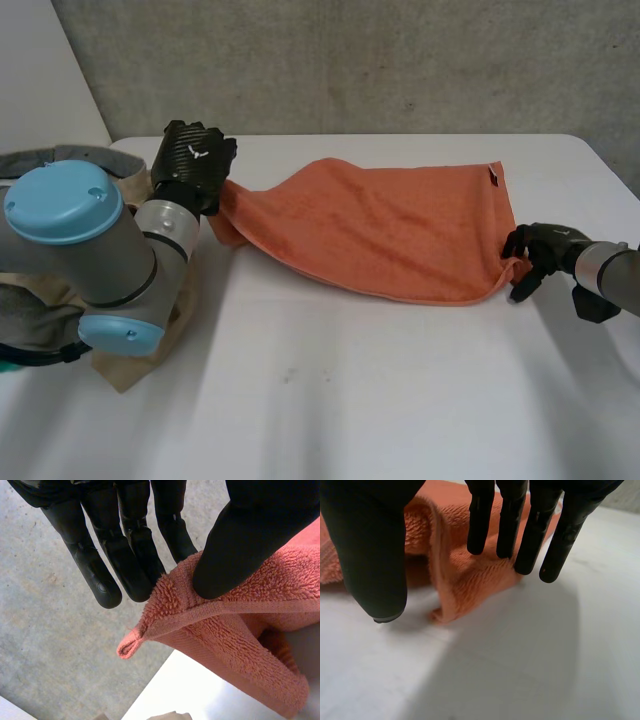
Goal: Fold the laundry.
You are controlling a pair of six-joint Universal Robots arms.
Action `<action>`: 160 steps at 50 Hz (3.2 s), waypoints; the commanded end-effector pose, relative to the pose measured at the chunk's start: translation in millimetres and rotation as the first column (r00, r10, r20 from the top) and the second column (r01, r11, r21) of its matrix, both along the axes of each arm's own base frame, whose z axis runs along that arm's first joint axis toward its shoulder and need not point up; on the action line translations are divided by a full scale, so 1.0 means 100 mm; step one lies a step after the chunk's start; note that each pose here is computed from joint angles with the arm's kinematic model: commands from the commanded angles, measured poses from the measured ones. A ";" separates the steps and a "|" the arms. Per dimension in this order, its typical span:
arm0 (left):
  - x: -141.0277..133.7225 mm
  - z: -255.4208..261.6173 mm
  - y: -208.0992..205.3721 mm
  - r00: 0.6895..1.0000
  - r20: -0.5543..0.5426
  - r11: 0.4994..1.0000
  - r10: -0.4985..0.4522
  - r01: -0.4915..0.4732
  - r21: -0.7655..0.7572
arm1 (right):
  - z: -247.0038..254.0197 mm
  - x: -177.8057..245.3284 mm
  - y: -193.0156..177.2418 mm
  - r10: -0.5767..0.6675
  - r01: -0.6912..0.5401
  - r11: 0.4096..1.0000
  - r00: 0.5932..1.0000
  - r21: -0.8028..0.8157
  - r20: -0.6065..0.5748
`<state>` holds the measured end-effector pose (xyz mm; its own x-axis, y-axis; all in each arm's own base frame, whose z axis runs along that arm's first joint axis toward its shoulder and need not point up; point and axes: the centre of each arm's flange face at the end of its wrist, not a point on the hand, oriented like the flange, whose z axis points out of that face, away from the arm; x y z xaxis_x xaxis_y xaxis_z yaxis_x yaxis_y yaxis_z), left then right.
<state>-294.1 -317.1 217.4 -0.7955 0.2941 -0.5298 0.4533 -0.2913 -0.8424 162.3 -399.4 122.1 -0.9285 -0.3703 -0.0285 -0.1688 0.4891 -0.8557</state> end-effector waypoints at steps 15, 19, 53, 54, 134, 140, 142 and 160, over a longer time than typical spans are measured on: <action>0.21 -0.11 0.31 0.991 0.132 0.967 0.009 -0.042 0.252 | 0.53 -0.07 -0.05 0.043 -0.059 0.985 0.994 -0.162 -0.099; 0.39 -0.20 0.52 0.976 0.216 0.913 0.022 -0.108 0.393 | 0.71 -0.38 0.22 0.111 -0.187 0.972 0.902 -0.145 -0.418; -0.33 0.47 -0.33 0.993 0.088 0.993 0.080 -0.072 -0.091 | 1.56 -0.41 -0.40 -0.274 -0.188 0.809 0.718 -0.557 -0.640; -0.36 0.63 -0.39 0.994 0.060 0.983 0.090 -0.079 -0.165 | 1.70 -0.38 -0.46 -0.315 -0.185 0.765 0.728 -0.617 -0.609; -0.44 -0.57 -0.29 0.970 0.239 0.998 0.046 -0.057 0.040 | 0.50 -0.64 -0.53 -0.172 -0.190 0.877 0.733 -0.442 -0.658; -0.63 -0.84 -0.67 0.945 0.311 0.994 0.101 -0.082 -0.073 | 0.20 -0.47 -0.96 -0.239 -0.186 0.842 0.713 -0.506 -0.659; -0.68 -0.90 -0.74 0.940 0.322 0.992 0.109 -0.080 -0.100 | 0.11 -0.36 -1.06 -0.244 -0.200 0.826 0.716 -0.527 -0.654; -0.64 -0.32 -0.41 0.963 0.178 0.955 0.204 -0.155 -0.252 | 0.77 -0.43 -0.77 -0.271 -0.053 0.821 0.840 -0.569 -0.470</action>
<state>-371.3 -383.3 160.3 -0.6860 0.0028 -0.7276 0.6755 -0.3693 -0.6382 126.9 -512.7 158.7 -0.7012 0.0095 0.7129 -0.7129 0.0090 -0.7012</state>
